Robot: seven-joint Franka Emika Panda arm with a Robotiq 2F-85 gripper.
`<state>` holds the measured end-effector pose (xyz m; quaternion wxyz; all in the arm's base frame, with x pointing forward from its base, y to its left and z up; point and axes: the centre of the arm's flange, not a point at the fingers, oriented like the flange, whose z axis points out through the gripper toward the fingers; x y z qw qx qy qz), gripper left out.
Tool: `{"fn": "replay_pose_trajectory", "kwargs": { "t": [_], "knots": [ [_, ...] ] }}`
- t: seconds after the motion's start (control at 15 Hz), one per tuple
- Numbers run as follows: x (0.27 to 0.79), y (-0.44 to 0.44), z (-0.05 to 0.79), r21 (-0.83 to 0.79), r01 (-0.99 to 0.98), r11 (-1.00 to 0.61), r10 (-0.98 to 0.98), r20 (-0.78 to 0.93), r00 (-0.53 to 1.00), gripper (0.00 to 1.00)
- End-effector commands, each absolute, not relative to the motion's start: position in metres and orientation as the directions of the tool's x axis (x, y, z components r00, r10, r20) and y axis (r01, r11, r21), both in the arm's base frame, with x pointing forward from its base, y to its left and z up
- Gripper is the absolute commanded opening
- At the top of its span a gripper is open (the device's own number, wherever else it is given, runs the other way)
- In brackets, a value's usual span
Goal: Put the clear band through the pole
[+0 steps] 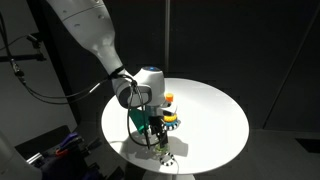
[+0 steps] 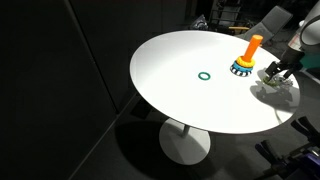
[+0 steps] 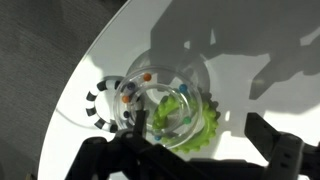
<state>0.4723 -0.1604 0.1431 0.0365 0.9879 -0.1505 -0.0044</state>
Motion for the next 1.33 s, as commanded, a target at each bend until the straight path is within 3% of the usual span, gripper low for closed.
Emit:
{"fn": "replay_pose_trajectory", "kwargs": {
  "t": [0.0,0.47,0.53,1.13,1.2,1.27],
  "knots": [
    [0.480,-0.154,0.142,0.081,-0.310,-0.947,-0.309,0.025,0.951,1.00],
    [0.480,-0.153,0.131,0.094,-0.317,-0.944,-0.316,0.029,0.948,1.00],
    [0.479,-0.153,0.130,0.096,-0.319,-0.943,-0.318,0.029,0.948,0.82],
    [0.481,-0.158,0.169,0.145,-0.391,-0.909,-0.390,0.040,0.920,0.09],
    [0.482,-0.158,0.177,0.152,-0.401,-0.904,-0.399,0.042,0.916,0.05],
    [0.483,-0.158,0.186,0.158,-0.411,-0.898,-0.409,0.047,0.911,0.09]
  ]
}}
